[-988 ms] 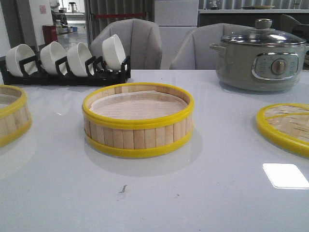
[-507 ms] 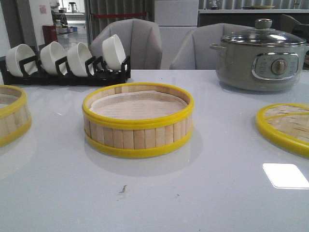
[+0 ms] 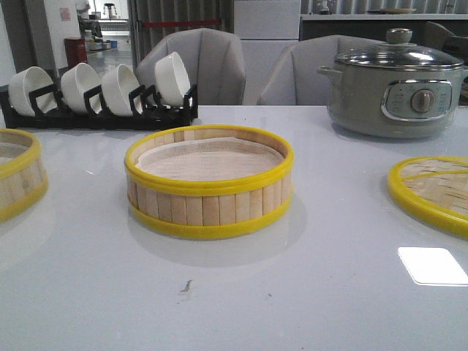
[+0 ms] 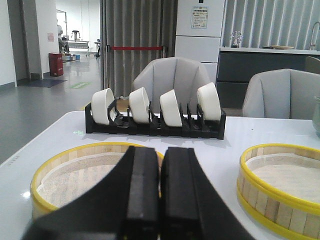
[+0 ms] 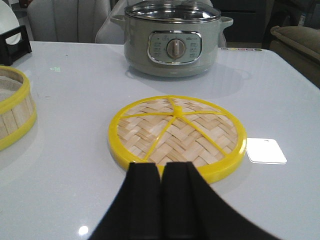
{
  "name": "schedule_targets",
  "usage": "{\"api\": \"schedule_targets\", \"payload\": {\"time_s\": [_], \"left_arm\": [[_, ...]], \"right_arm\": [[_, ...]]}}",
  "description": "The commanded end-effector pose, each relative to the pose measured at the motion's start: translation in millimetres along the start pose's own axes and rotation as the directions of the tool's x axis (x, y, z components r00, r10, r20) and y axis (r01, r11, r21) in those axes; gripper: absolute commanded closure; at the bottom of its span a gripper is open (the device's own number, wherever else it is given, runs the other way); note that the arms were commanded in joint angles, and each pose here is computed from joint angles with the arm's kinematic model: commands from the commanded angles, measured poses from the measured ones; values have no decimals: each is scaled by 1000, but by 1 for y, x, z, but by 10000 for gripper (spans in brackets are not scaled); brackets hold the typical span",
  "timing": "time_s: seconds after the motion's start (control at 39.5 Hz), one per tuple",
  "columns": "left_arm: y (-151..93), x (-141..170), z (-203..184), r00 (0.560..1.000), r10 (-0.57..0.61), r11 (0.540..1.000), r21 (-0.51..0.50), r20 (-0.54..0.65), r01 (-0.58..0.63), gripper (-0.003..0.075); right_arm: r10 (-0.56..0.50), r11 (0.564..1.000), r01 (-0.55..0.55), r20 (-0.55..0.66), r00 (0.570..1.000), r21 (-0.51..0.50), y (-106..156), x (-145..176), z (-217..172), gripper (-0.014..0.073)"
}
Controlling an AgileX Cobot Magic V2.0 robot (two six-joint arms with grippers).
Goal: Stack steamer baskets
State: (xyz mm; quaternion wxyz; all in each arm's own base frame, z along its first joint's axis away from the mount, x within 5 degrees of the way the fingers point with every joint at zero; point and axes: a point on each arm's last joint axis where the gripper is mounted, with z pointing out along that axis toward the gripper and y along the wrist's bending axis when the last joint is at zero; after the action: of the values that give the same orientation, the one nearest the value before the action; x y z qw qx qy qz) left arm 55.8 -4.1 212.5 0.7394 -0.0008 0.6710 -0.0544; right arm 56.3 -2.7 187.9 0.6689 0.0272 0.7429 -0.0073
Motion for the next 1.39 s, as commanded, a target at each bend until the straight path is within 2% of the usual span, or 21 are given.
{"api": "schedule_targets", "payload": {"time_s": [0.0,0.43,0.61,0.81,0.99,1.06,1.22,1.37], "left_arm": [[-1,-8,-2,995,-6,1000,11,100,5,627],[-1,-8,-2,995,-2,1000,11,100,1,627],[-2,-20,-1,997,-21,1000,6,73,21,627],[-4,-85,17,989,58,997,-33,-135,-63,627],[-5,-168,61,961,104,990,-68,-258,-126,627],[-6,-193,81,949,105,988,-79,-298,-134,627],[-6,-212,118,909,116,984,-76,-399,-159,627],[-6,-207,136,876,112,984,-68,-469,-162,627]], "right_arm": [[1,1000,-1,118,993,2,0,-13,-3,544],[1,1000,-1,118,993,2,0,-13,-3,544],[1,1000,-1,118,993,2,0,-13,-3,544],[1,1000,-1,118,993,2,0,-13,-3,544],[1,1000,-1,118,993,2,0,-13,-3,544],[1,1000,-1,118,993,2,0,-13,-3,544],[1,1000,-1,118,993,2,0,-13,-3,544],[1,1000,-1,118,993,2,0,-13,-3,544]]}}
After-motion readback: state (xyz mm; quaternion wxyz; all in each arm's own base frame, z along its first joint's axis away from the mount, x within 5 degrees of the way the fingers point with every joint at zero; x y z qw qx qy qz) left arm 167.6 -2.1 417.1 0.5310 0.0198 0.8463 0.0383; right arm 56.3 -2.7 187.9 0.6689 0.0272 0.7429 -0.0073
